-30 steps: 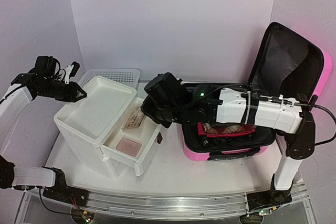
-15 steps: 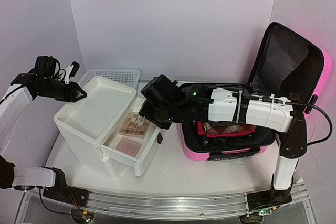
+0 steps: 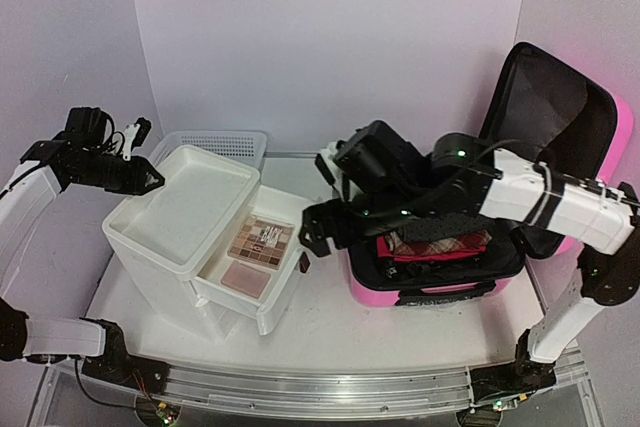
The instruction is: Open, take out, and arrange the luggage
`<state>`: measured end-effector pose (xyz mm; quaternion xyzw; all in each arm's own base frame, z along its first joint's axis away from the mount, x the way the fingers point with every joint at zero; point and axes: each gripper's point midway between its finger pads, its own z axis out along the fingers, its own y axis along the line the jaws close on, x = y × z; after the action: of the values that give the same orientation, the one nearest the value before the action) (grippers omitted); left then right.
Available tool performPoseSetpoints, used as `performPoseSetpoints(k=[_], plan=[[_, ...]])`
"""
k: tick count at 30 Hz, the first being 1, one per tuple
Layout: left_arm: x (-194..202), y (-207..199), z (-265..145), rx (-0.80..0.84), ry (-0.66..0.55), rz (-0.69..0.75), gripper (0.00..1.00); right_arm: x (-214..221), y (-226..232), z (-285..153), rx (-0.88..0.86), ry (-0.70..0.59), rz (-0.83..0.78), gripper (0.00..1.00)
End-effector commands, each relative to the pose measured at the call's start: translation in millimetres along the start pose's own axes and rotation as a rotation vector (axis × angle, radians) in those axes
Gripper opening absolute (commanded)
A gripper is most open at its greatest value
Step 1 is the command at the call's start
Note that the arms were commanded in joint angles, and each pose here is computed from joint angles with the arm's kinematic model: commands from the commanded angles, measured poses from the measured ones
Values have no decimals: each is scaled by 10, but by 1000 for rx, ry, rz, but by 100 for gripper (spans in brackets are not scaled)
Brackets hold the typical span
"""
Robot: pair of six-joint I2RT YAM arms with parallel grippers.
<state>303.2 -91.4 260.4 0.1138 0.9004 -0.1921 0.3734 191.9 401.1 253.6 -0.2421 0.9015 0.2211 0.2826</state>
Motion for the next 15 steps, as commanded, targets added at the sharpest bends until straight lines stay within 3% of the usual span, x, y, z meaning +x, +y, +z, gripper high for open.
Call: performPoseSetpoints(k=[1, 5, 8, 15], plan=[[448, -211, 81, 128, 162, -203, 0, 279, -317, -223, 53, 45, -194, 98], [473, -202, 82, 123, 170, -202, 0, 576, -247, -87, -66, 150, -444, 98], [507, -185, 106, 118, 181, -204, 0, 654, -89, -14, -218, 139, -628, 98], [538, -174, 125, 115, 192, -220, 0, 283, 57, 289, -330, 21, -628, 98]])
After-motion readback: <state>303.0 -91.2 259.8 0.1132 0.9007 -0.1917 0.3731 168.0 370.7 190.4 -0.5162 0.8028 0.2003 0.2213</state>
